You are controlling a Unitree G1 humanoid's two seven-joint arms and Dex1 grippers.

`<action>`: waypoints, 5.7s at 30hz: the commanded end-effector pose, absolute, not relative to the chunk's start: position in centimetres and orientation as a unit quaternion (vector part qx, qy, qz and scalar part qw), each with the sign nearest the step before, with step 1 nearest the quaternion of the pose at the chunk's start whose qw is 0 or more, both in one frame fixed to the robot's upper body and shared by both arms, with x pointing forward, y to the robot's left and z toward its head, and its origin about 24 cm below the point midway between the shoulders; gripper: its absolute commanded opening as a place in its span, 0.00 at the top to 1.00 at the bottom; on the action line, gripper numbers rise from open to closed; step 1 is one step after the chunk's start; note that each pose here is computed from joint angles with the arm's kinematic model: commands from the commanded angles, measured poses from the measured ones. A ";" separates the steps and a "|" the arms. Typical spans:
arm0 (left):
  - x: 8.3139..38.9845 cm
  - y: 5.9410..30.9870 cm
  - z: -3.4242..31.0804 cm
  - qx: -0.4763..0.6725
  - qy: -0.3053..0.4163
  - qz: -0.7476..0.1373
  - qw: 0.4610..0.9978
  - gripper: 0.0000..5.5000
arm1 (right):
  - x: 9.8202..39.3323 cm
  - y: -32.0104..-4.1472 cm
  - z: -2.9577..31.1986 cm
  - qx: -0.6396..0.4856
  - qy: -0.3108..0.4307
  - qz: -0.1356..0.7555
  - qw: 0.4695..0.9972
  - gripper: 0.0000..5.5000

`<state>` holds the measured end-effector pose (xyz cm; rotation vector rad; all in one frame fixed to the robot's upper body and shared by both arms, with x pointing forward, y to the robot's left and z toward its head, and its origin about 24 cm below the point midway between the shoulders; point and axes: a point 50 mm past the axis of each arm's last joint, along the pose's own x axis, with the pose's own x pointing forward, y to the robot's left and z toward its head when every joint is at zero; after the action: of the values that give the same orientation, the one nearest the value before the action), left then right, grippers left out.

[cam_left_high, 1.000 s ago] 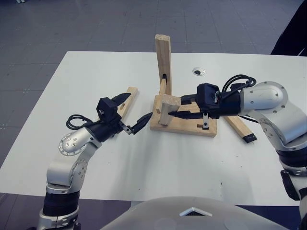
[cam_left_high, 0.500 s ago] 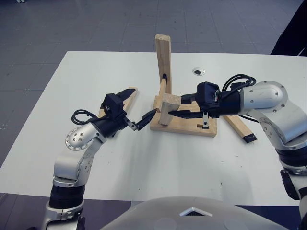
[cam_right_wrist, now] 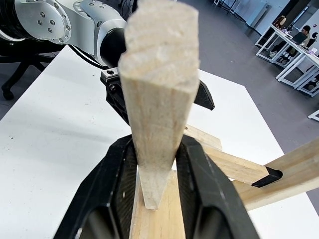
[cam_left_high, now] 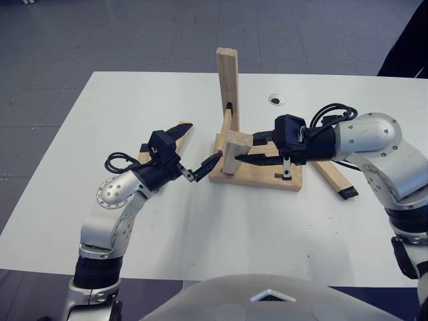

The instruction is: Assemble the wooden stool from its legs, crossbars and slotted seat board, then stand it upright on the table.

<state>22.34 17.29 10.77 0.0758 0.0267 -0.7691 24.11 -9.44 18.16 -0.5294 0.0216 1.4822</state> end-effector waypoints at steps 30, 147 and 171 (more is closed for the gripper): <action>22.9 17.0 16.4 -0.074 -0.138 -0.382 0.911 0.00 | 25.0 -9.3 16.3 -0.248 0.082 0.684 0.681 0.81; 33.3 13.3 19.4 0.574 -0.083 -0.722 0.377 0.82 | 24.4 0.8 18.4 -0.367 -0.001 0.772 0.519 0.82; 34.0 15.9 21.5 0.605 -0.084 -0.676 0.411 0.44 | 26.7 -2.2 17.0 -0.352 0.052 0.744 0.565 0.82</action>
<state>33.79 15.81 19.72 1.4868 -0.1631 -1.7518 27.24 -2.46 19.37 -0.8606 0.0156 1.6764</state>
